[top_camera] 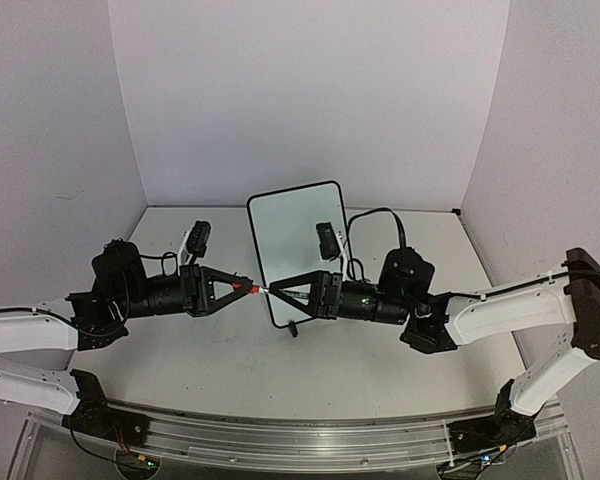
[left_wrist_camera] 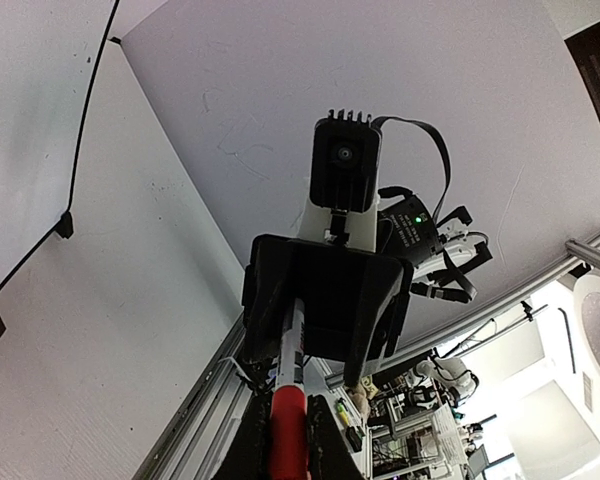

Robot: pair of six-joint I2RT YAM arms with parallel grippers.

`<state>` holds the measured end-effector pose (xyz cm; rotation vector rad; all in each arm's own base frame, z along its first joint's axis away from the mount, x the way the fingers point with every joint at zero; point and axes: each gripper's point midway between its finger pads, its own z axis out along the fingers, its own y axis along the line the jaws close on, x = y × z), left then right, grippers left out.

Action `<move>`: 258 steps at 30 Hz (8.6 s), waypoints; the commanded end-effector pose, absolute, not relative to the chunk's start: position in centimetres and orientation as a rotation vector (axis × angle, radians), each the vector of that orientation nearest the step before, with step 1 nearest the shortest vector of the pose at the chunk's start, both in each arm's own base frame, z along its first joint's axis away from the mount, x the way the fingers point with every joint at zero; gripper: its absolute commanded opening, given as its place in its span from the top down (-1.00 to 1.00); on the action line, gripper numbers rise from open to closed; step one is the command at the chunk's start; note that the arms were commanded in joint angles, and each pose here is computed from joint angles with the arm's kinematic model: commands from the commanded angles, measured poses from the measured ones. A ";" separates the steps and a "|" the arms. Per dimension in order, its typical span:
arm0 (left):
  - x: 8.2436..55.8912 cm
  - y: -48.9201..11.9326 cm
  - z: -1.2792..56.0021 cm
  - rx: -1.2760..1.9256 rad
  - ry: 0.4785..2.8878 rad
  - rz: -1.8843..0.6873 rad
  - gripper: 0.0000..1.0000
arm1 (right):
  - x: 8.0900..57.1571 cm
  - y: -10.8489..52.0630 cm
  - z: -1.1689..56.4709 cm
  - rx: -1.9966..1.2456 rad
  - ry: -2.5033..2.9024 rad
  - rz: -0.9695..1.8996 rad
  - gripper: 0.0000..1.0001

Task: Write a sentence on the whiteboard
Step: Open the pen cap from the whiteboard marker, then place the pen cap at the center of the board, then hold the whiteboard at the center of the board, then write a sentence on the whiteboard.

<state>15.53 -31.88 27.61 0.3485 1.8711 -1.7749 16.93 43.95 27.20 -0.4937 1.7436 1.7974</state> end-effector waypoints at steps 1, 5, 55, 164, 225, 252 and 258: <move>15.6 -32.5 27.0 0.352 1.926 -1.771 1.00 | 15.9 44.5 30.4 -0.543 1.617 1.878 0.28; 15.6 -32.6 27.0 0.354 1.928 -1.772 1.00 | 15.9 44.6 30.2 -0.543 1.624 1.880 0.38; 20.5 -22.3 16.8 -0.050 2.394 -1.081 1.00 | 19.7 35.4 26.1 -0.386 1.870 1.434 1.00; 36.4 -31.6 23.1 0.952 2.006 -1.196 0.99 | 35.9 41.5 26.8 -0.806 1.926 1.115 1.00; 35.4 -32.0 22.0 1.024 2.008 -1.144 1.00 | 39.8 42.6 31.0 -0.663 1.836 0.983 1.00; 35.2 -32.1 22.1 1.037 2.006 -1.131 1.00 | 39.3 41.4 26.7 -0.635 1.922 0.952 1.00; 35.2 -32.1 22.2 1.038 2.005 -1.128 1.00 | 38.6 40.8 25.3 -0.632 1.958 0.946 1.00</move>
